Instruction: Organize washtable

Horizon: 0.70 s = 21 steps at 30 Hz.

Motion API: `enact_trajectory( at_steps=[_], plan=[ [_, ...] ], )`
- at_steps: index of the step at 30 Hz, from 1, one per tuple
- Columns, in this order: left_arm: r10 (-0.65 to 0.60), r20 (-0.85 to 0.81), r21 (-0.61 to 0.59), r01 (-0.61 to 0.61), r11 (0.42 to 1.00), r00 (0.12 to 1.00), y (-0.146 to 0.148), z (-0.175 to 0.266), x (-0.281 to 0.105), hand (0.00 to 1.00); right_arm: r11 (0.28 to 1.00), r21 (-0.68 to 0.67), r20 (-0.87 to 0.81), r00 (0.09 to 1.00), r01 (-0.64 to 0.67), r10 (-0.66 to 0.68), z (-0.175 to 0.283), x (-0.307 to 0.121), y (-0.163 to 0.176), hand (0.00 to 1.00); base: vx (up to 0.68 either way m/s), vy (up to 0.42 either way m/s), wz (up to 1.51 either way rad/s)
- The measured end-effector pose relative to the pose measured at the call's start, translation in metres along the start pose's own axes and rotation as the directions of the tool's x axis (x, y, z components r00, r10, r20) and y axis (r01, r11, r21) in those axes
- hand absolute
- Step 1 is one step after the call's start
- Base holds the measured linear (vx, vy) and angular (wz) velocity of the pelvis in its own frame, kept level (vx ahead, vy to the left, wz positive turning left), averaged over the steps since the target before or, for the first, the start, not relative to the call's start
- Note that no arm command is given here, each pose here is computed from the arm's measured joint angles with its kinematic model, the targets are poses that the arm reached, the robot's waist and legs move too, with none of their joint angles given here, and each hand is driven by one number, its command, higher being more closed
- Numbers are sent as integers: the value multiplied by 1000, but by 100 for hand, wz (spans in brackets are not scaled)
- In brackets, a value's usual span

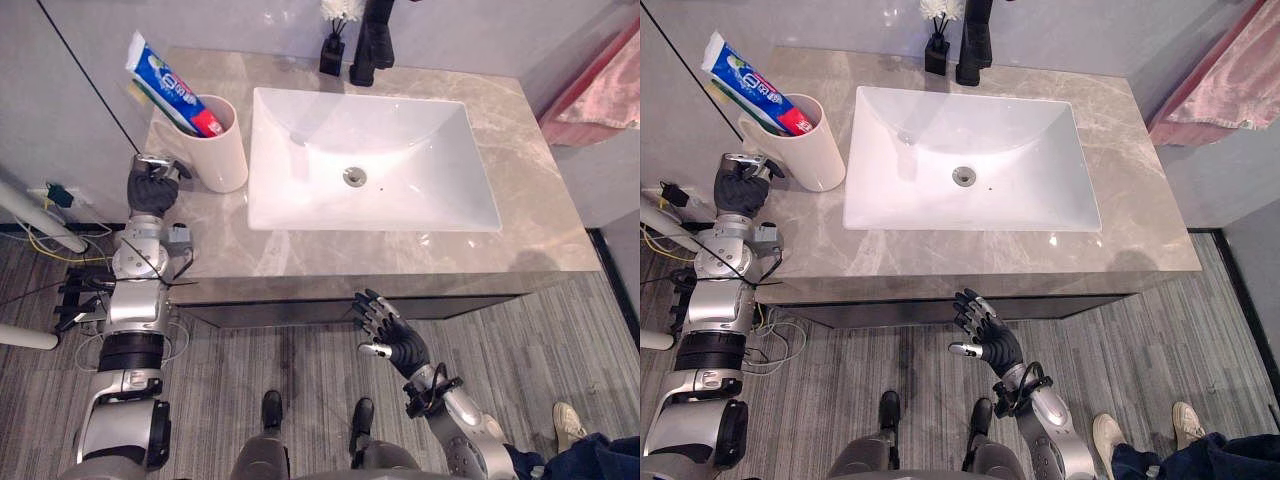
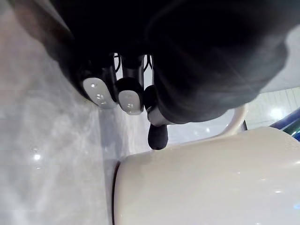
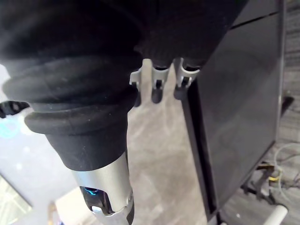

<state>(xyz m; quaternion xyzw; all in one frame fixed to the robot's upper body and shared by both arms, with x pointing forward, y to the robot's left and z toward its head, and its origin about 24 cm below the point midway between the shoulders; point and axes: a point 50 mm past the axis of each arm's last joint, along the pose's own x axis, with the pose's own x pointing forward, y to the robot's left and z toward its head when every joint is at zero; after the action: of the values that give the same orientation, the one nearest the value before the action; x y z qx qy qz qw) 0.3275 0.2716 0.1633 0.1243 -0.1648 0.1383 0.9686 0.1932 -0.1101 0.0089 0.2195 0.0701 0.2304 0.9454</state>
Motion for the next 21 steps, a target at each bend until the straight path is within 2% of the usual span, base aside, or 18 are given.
enact_trajectory(
  at_steps=[6, 13, 21],
  plan=[
    [-77, -2, -74, 77, 994, 997, -19, -9, -36, 100, 1000, 3, -9, 1000, 2, -1, -2, 3, -1, 0, -14, 10, 15],
    [-170, -88, -133, 158, 978, 982, -37, -31, -61, 100, 1000, -7, -16, 1000, 3, -3, -1, 5, -4, 0, -15, 26, 11],
    [-275, -99, -154, 258, 954, 956, -62, -34, -69, 100, 1000, -6, -29, 1000, 0, -1, -4, 5, -4, 0, -1, 14, 3]
  ],
)
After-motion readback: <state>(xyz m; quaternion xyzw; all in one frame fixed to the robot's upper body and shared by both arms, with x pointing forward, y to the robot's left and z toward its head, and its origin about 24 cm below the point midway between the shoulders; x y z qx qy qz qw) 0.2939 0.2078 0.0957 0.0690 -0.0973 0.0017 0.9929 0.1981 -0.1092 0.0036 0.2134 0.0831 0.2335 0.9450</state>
